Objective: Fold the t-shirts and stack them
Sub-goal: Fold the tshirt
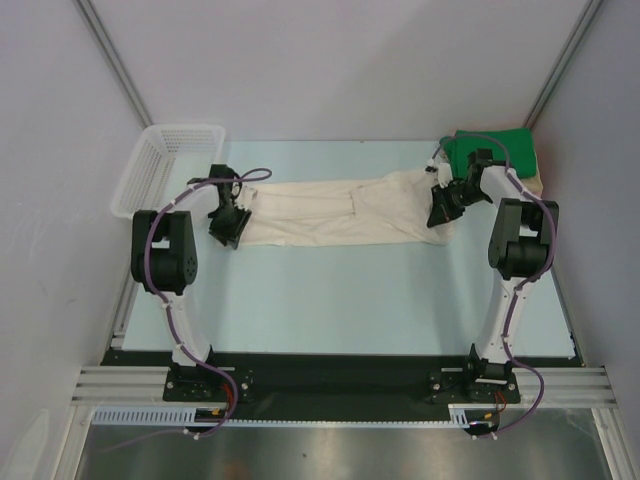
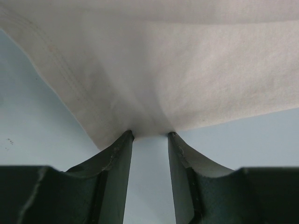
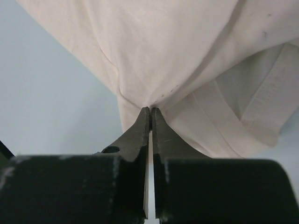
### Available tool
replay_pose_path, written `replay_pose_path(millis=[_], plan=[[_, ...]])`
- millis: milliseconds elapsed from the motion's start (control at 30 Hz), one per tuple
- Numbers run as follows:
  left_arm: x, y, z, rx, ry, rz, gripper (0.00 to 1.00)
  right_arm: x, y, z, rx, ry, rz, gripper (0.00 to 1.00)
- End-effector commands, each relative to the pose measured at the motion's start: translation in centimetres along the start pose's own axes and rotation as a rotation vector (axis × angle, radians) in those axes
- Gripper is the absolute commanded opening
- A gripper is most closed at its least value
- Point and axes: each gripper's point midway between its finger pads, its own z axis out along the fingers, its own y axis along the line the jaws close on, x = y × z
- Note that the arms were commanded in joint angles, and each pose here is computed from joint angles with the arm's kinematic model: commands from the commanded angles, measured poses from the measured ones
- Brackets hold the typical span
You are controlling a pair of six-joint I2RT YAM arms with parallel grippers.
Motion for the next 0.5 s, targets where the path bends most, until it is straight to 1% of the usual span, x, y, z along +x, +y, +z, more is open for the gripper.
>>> replay_pose_path(millis=[0, 167, 300, 333, 367, 400, 433, 467], plan=[[3.1, 1.5, 0.7, -0.078, 0.101, 0.014, 0.41, -1.7, -1.7, -1.5, 0.042, -0.059, 0.001, 0.0], [3.7, 1.9, 0.4, -0.108, 0.11, 0.026, 0.41, -2.1, -4.4, -2.8, 0.092, -0.066, 0.019, 0.0], [4.1, 1.7, 0.1, -0.107, 0.112, 0.03, 0.41, -2.1, -5.3, -2.7, 0.101, -0.065, 0.005, 0.0], [4.2, 1.7, 0.0, -0.107, 0.113, 0.029, 0.41, -2.1, -5.3, -2.7, 0.102, -0.064, 0.004, 0.02], [4.1, 1.8, -0.1, -0.108, 0.111, 0.03, 0.41, -2.1, -5.3, -2.6, 0.101, -0.063, 0.003, 0.04], [4.1, 1.7, -0.2, -0.11, 0.11, 0.033, 0.41, -2.2, -5.3, -2.6, 0.1, -0.065, 0.004, 0.13], [4.1, 1.8, -0.5, -0.113, 0.103, 0.033, 0.41, -2.2, -5.3, -2.6, 0.102, -0.063, 0.005, 0.18], [4.1, 1.8, -0.7, -0.113, 0.101, 0.034, 0.4, -2.3, -5.2, -2.7, 0.107, -0.066, 0.001, 0.31]])
